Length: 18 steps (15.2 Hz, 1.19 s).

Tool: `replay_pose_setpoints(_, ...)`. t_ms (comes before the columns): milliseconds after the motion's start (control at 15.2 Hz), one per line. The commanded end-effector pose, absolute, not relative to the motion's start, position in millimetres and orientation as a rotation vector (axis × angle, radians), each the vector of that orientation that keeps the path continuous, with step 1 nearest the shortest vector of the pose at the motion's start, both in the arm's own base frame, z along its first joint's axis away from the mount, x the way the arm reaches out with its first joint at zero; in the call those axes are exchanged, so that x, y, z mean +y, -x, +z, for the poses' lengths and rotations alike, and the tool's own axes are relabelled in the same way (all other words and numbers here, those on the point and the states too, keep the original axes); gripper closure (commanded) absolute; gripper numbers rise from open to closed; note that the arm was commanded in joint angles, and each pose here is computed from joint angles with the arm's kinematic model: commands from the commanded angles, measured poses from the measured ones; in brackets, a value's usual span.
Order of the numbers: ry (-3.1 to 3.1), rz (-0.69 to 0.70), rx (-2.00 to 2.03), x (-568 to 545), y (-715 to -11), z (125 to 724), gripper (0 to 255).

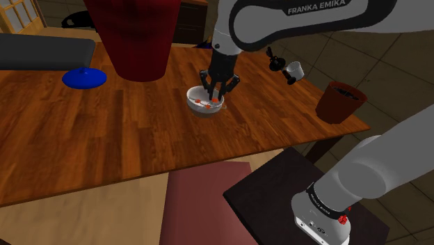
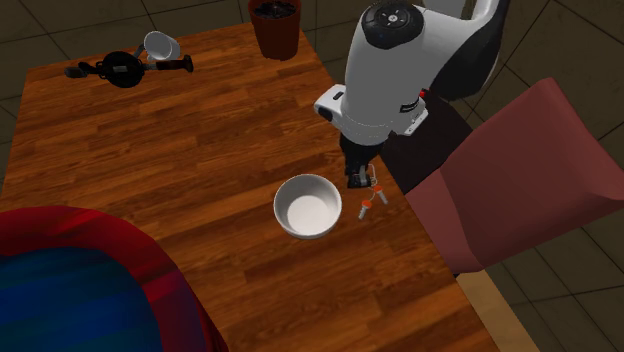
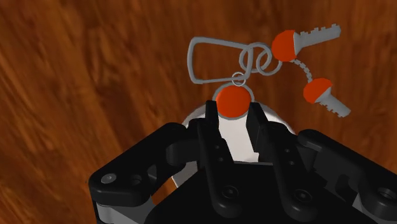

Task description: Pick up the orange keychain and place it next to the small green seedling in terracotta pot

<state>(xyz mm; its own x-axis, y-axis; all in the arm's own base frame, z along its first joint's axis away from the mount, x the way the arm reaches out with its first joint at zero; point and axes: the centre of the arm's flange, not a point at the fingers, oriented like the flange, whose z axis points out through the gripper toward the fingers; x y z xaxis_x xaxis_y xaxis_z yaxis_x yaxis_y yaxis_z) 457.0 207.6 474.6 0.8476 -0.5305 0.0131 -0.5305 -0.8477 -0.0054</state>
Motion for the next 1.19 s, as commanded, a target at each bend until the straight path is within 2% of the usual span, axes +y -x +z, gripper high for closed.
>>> replay_pose_setpoints(0,3.018,-0.022,0.866,208.6,-457.3,485.8,255)
replay_pose_setpoints(1122,3.018,-0.022,0.866,208.6,-457.3,575.6,255)
